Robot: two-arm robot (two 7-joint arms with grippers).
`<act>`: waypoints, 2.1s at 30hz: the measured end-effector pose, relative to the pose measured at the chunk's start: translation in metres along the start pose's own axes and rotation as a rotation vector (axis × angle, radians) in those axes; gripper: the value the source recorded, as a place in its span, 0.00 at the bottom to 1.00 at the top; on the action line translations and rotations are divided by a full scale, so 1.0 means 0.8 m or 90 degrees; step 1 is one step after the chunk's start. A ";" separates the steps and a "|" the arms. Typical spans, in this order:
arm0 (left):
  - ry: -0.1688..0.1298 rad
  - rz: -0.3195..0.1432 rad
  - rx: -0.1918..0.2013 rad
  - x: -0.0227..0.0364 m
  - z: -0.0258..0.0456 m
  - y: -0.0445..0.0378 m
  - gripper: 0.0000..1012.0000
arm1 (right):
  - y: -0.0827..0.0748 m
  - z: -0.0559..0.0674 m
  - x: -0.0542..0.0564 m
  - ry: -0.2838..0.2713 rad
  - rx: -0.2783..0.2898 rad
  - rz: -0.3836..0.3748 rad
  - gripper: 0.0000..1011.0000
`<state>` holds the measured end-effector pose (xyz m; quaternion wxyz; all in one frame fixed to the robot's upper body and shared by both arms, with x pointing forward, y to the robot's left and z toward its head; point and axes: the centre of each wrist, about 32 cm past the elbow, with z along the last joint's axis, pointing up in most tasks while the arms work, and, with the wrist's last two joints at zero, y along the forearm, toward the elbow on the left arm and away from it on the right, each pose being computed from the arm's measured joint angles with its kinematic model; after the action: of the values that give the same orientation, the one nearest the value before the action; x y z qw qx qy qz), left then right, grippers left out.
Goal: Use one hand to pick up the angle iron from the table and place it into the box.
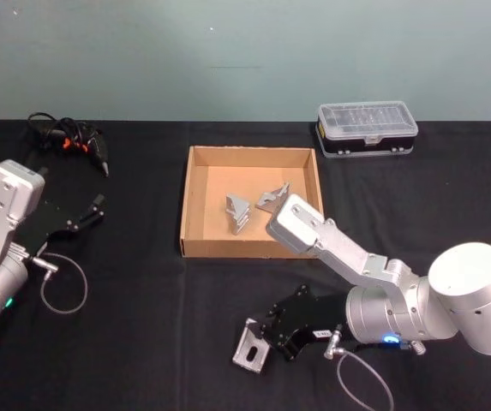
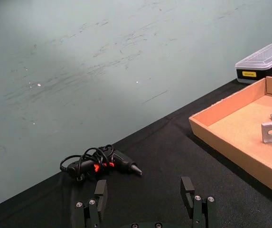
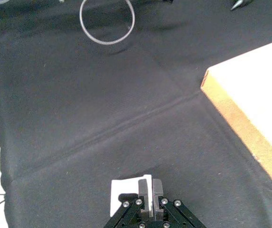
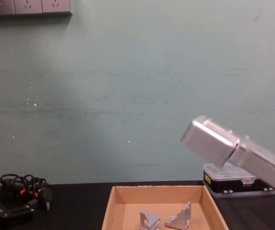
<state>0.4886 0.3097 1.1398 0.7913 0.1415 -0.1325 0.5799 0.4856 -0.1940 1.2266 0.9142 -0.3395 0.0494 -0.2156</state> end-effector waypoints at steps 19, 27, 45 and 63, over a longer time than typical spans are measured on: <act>0.000 0.000 0.000 0.0000 0.0000 0.000 1.00 | -0.028 0.037 0.058 0.026 0.113 -0.144 0.06; 0.000 0.000 0.000 0.0000 0.0000 0.000 1.00 | -0.004 0.058 0.105 0.020 0.132 -0.198 0.06; 0.000 0.000 0.000 0.0001 0.0000 0.000 1.00 | 0.072 0.082 0.176 0.038 0.099 -0.220 0.06; 0.000 0.000 0.000 0.0000 0.0000 0.000 1.00 | 0.106 0.078 0.204 0.055 0.063 -0.216 0.06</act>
<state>0.4886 0.3097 1.1398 0.7913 0.1415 -0.1325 0.5799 0.6785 -0.1689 1.2288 0.8773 -0.2880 0.0197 -0.3833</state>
